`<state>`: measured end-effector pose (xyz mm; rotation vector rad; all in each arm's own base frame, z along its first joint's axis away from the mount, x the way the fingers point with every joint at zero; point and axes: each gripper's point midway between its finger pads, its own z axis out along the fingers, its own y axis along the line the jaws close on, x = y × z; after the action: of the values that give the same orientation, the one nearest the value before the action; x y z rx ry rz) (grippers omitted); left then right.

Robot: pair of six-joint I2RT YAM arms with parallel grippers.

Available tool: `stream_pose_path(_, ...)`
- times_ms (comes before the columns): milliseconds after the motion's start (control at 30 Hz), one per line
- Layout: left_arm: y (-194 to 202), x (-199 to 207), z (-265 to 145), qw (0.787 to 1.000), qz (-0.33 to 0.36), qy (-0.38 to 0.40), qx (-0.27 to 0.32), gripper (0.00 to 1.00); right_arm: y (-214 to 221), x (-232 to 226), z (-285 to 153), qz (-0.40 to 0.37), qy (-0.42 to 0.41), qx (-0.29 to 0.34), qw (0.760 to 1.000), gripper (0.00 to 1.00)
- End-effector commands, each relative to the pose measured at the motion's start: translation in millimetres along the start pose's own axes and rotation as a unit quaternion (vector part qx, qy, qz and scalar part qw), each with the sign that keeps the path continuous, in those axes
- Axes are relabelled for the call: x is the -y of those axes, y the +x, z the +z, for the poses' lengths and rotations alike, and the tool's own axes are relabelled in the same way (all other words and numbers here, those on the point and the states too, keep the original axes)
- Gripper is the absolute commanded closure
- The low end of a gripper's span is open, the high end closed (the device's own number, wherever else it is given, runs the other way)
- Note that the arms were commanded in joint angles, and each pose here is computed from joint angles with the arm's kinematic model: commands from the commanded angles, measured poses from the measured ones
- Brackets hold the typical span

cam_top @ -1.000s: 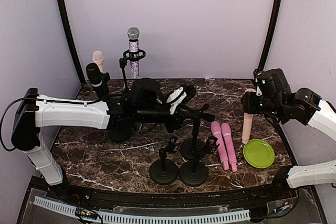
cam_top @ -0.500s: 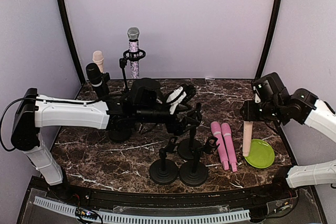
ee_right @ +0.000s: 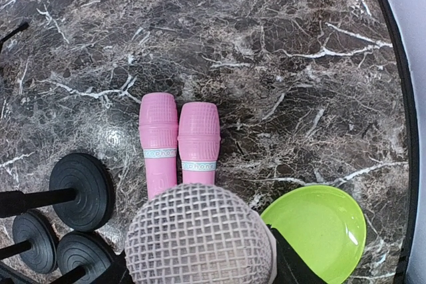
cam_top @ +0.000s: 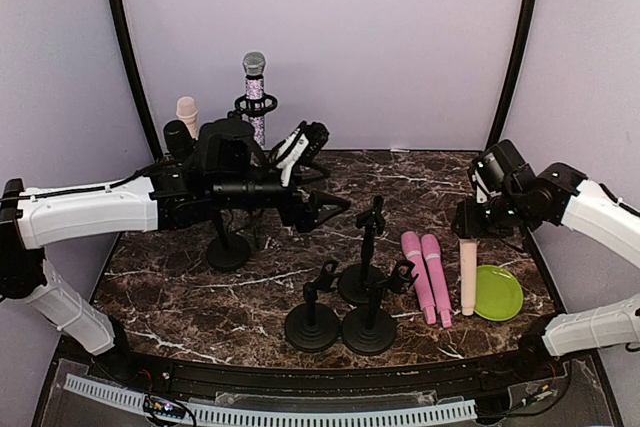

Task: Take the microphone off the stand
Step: Place the microphone at the center of the board.

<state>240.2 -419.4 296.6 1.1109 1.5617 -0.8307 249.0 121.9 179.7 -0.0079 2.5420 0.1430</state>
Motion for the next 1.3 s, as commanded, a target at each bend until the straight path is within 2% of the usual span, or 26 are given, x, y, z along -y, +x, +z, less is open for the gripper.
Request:
stream_pose_path(0, 24.3, -24.2, -29.7, 0.998, -0.047, -0.01, -0.033, 0.14, -2.2, -2.7, 14.3, 0.017, -0.027, -0.019, 0.999, 0.77)
stream_pose_path(167, 47.3, -40.9, -53.4, 0.997, -0.04, -0.039, -0.053, 0.14, -3.7, 4.1, 35.6, 0.037, -0.032, -0.038, 0.998, 0.77)
stream_pose_path(433, 78.9, -41.3, -59.8, 0.995, -0.034, -0.049, -0.079, 0.14, -10.4, 2.7, 73.3, 0.057, -0.046, -0.06, 0.996, 0.69)
stream_pose_path(933, 80.8, -41.4, -63.2, 0.995, -0.024, -0.052, -0.08, 0.14, 10.1, 8.1, 135.7, 0.094, -0.041, -0.095, 0.99, 0.59)
stream_pose_path(1267, 80.2, -41.3, -63.5, 0.995, -0.022, -0.052, -0.082, 0.14, 19.8, 10.8, 145.8, 0.1, -0.036, -0.103, 0.989, 0.47)
